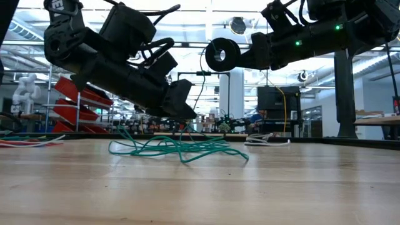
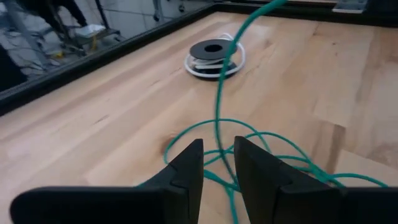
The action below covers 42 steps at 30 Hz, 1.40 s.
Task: Coil cords
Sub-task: Coil the green wire onto the spool
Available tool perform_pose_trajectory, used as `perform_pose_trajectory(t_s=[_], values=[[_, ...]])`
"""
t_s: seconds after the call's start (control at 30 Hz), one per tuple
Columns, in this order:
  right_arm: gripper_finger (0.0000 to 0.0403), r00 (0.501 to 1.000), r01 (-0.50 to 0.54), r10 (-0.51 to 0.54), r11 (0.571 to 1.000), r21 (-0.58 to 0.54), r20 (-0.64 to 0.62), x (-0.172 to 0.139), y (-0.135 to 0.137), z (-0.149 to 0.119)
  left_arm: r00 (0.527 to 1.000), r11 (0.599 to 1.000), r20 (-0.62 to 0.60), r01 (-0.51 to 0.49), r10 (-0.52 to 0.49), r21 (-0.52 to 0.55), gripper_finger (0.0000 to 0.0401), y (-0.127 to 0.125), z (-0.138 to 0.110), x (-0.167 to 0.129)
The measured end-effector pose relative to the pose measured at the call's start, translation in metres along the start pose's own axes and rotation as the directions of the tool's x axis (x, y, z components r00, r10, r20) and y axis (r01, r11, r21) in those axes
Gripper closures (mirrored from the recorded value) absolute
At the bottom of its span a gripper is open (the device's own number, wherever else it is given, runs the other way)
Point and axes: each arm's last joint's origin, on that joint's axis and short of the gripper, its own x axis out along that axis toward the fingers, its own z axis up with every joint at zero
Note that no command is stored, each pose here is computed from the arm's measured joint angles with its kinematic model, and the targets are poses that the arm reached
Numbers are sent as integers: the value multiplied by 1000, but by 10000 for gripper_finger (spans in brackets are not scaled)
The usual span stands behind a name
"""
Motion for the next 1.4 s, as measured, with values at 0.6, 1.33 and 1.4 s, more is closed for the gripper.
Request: perform_pose_trajectory(t_s=[0.6, 1.33, 1.4], values=[[403, 1000, 3, -3, 1000, -5, 11, 0, 0, 1, 1000, 1000, 8, -17, 17, -16, 304, 0, 5, 3], [403, 999, -12, 11, 1000, 23, 36, 0, 0, 4, 1000, 1000, 10, 8, -8, 28, 398, -5, 26, 19], [403, 999, -15, 14, 999, 31, 48, 0, 0, 5, 1000, 999, -6, 4, -3, 33, 398, -4, 31, 25]])
